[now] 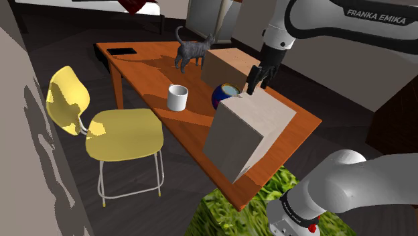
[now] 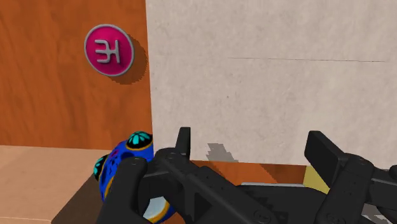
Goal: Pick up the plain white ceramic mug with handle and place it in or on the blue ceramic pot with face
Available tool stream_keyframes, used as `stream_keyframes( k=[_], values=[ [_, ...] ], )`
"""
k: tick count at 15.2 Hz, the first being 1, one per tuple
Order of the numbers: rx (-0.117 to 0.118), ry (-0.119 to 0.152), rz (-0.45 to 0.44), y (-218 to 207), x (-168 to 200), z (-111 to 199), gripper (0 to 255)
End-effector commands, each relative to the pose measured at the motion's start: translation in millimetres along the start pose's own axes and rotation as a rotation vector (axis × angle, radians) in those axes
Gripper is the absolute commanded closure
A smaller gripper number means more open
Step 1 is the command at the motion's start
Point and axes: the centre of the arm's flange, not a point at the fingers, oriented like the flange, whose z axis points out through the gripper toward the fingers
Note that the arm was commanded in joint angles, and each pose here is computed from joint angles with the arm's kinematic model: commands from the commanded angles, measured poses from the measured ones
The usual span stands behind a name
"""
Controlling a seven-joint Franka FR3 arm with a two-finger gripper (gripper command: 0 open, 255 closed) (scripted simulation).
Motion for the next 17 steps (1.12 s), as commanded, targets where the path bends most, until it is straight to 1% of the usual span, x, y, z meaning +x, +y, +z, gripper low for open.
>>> stream_keyframes(
  k=[1,17],
  values=[
    [0.002,0.001,-0.001,-1.7,25.2,10.5,0],
    [0.021,-0.004,-0.008,-20.7,215.1,101.7,0]
  ],
)
